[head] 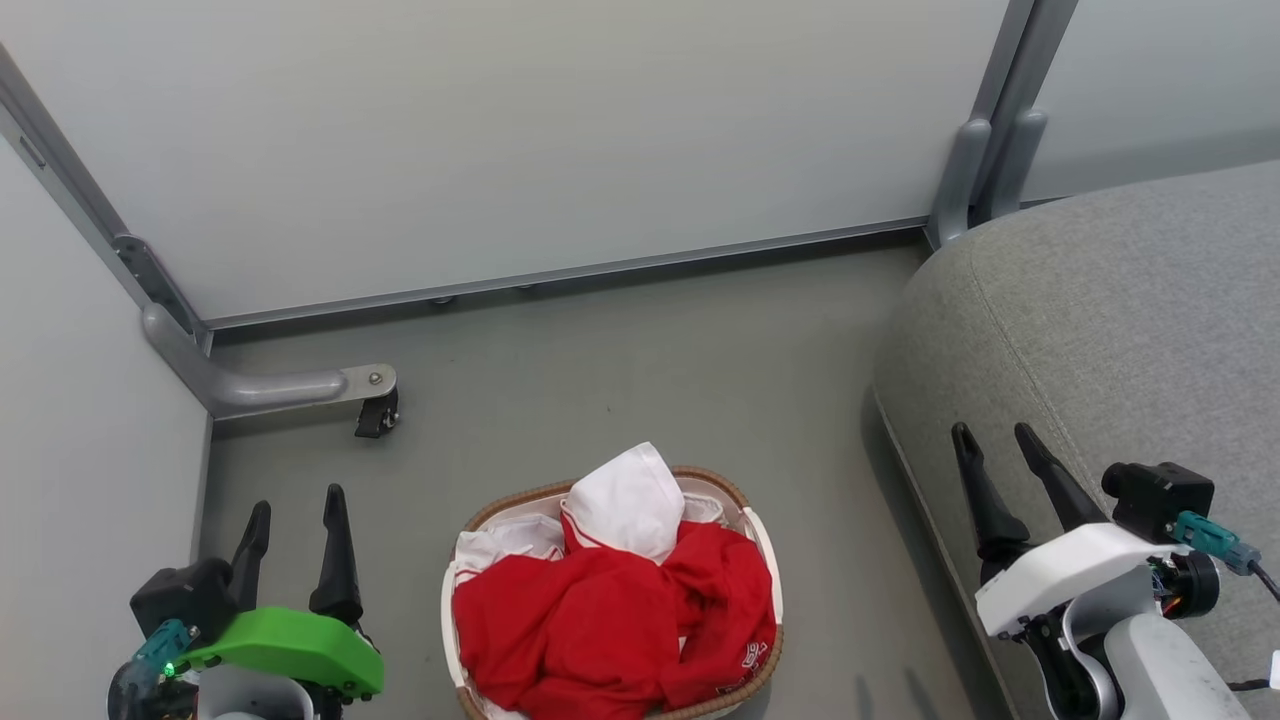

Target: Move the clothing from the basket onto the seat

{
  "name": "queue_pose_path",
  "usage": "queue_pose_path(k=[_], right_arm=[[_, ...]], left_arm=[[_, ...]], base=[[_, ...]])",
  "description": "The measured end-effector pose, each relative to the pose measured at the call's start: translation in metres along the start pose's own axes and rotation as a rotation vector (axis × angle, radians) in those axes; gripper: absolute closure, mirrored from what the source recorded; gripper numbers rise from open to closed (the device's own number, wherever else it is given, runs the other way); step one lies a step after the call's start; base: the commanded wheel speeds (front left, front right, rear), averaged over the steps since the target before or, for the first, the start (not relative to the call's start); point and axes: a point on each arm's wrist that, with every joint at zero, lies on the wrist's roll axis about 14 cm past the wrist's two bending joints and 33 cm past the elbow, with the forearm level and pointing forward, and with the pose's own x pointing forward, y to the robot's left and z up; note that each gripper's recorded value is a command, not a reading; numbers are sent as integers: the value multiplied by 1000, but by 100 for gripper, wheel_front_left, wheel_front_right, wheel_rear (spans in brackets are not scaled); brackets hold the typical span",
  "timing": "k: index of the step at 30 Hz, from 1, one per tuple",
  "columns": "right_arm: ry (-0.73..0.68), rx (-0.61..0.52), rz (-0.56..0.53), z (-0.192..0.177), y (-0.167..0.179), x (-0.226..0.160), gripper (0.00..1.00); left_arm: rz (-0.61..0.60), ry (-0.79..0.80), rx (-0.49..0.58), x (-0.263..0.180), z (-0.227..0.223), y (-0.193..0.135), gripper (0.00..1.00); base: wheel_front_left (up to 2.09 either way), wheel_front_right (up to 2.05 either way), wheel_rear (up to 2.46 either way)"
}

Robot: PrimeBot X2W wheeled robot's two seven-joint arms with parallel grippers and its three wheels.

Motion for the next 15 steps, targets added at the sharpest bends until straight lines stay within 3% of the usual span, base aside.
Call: queue_pose_path(k=[15], right_arm=[[5,-141,31,-4,1,3,0]], left_arm=[[-32,-6,134,3,-2,-5,0]], base=[[0,0,0]])
